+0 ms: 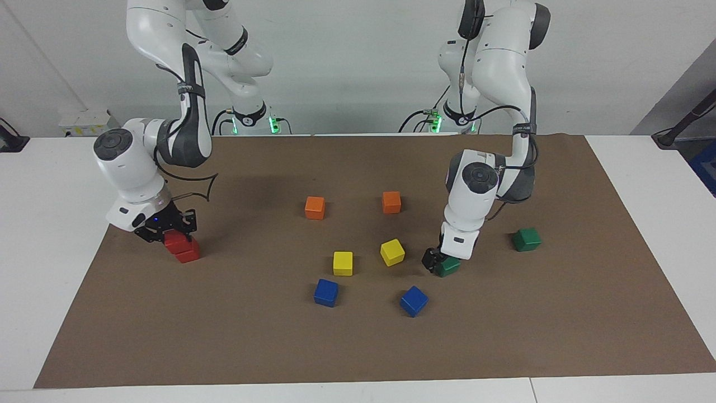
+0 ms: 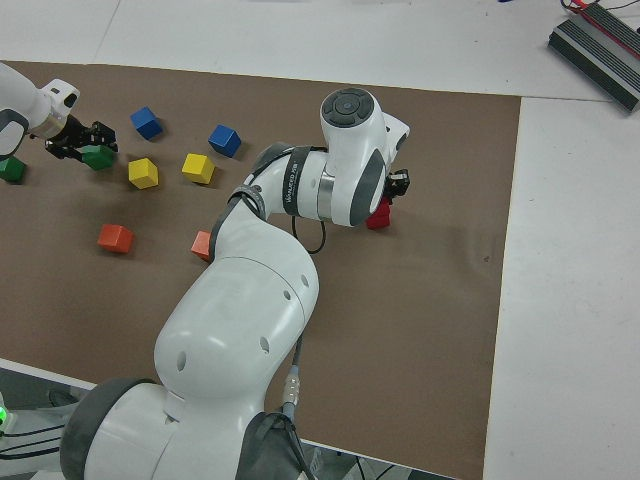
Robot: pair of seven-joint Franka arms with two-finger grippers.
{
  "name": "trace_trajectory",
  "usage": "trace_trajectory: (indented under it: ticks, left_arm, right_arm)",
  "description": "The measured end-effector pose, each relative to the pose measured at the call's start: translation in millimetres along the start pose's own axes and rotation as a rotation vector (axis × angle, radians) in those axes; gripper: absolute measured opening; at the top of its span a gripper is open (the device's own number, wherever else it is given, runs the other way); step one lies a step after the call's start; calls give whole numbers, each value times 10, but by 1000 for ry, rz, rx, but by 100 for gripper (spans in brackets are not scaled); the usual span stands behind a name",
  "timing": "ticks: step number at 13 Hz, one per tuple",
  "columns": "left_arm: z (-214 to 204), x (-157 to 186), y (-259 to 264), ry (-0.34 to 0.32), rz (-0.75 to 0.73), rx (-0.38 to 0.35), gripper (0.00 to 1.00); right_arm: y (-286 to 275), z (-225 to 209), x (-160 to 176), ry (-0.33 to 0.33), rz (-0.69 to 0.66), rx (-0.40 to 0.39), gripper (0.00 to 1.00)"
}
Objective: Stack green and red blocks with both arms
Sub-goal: 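Grasp the second green cube with the left gripper, then carry the green cube onto the first green cube with the left gripper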
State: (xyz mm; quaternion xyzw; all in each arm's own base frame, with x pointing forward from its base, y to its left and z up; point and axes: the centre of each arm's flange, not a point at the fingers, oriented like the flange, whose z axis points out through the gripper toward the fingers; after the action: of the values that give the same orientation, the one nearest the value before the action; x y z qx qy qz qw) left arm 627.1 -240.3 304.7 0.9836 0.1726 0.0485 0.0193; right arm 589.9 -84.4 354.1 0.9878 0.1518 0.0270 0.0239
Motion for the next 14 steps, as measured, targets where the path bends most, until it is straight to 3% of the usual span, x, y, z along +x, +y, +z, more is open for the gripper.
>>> trace_trajectory:
  ticks: [4, 5, 8, 14]
  left_arm:
    - [25, -12, -10, 2, 3, 2, 100]
    - [25, -8, -14, 4, 3, 3, 92]
    - [-5, 44, -56, 15, 22, 38, 55]
    - [-676, 385, -350, -15, 50, 139, 55]
  right_arm:
    - [-28, 1, 12, 0, 3, 1, 55]
    - [-29, 1, 12, 0, 3, 1, 55]
    - [-29, 3, 11, 0, 3, 1, 55]
    - [-37, 35, -10, -7, 3, 4, 55]
